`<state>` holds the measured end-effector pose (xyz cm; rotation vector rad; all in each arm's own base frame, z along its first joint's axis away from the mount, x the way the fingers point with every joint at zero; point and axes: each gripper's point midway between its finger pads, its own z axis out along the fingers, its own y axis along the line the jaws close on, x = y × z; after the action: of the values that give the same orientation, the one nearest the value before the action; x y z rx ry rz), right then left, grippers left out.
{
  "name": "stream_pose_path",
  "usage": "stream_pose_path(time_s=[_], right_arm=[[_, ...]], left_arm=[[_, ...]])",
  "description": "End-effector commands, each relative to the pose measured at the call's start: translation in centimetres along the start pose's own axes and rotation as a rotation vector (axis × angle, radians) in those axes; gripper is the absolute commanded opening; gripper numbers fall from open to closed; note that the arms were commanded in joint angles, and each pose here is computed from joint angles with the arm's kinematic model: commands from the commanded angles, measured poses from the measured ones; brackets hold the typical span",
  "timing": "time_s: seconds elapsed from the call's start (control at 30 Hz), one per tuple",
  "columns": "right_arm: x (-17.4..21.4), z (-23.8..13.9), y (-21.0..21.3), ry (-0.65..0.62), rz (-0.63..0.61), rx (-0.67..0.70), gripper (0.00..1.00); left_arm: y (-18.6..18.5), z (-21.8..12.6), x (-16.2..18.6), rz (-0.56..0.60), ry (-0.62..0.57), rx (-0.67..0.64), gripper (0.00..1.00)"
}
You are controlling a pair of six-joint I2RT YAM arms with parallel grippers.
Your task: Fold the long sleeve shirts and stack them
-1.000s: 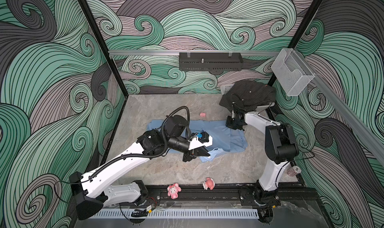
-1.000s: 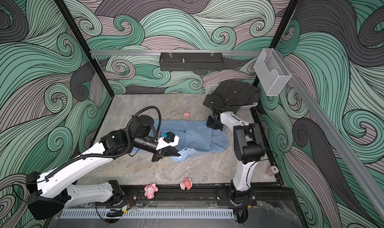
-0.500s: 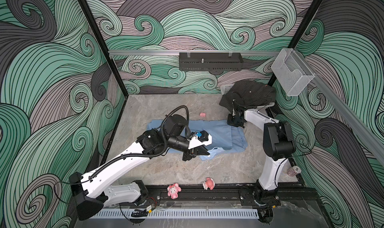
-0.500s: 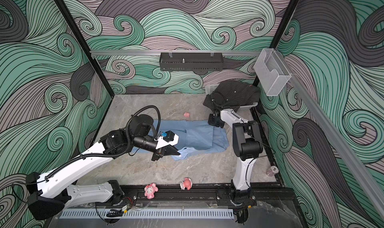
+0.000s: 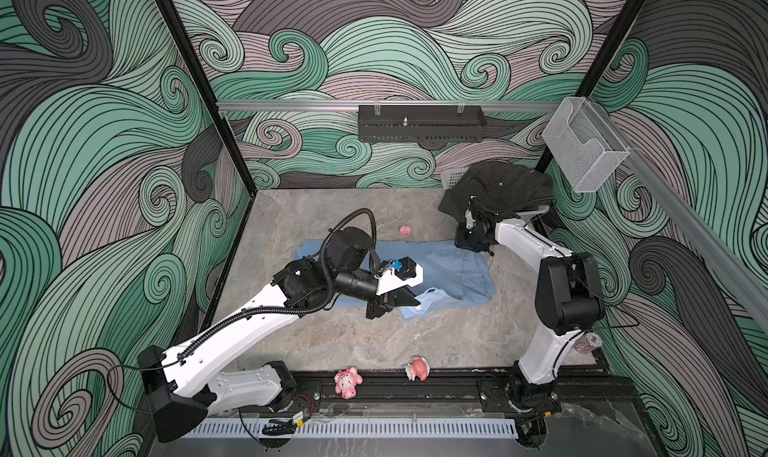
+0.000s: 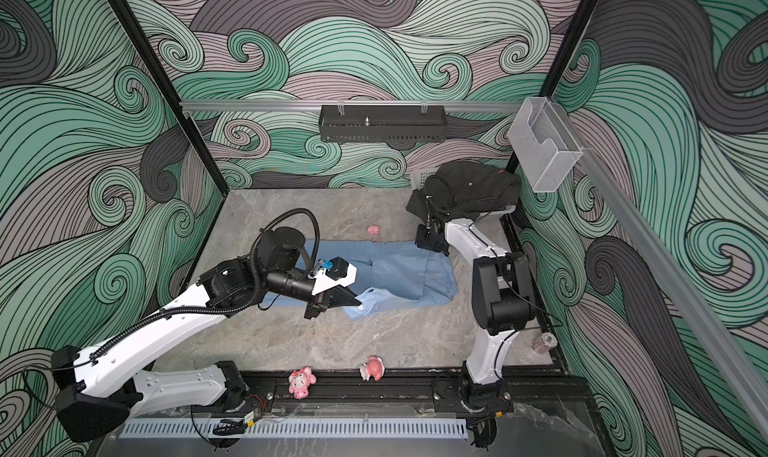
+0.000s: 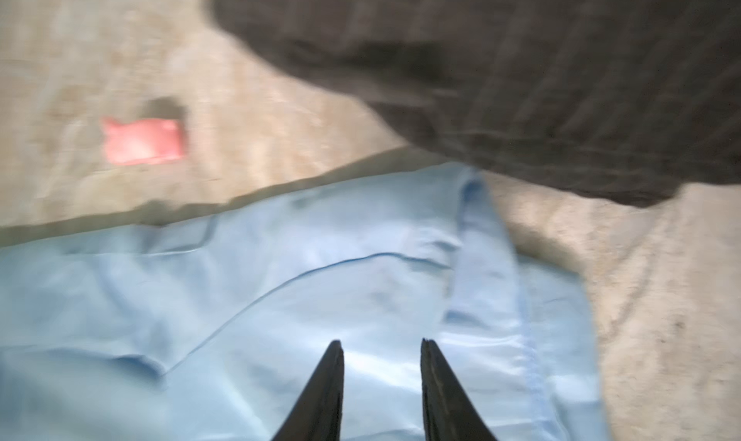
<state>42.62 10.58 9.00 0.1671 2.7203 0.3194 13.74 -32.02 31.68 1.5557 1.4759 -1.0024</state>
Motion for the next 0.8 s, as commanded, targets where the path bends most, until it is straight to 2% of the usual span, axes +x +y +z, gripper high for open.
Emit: stream_pose_path(time_s=[0.0,0.1,0.33,0.67,0.77], right_arm=[[0.8,2.0,1.6,0.05,-0.006,-0.087,0.16],[0.9,4.0,0.9,0.069,0.002,-0.058,0.1],[1.8,6.6,-2.0,0.115,0.01,0.076,0.08],[3.0,6.5,-5.3,0.152,0.03,0.185,0.06],[3.0,6.4,-5.5,0.155,0.031,0.191,0.06]], left_arm=[[2.8,-0.7,-1.0,-0.034,-0.04,-0.11,0.0],[5.0,-1.6,-0.9,-0.084,-0.047,-0.196,0.0],[9.6,-4.7,1.7,-0.23,-0.032,-0.403,0.0],[18.5,-14.0,11.3,-0.607,-0.016,-0.932,0.0],[20.1,-16.6,14.2,-0.717,-0.015,-1.037,0.0]])
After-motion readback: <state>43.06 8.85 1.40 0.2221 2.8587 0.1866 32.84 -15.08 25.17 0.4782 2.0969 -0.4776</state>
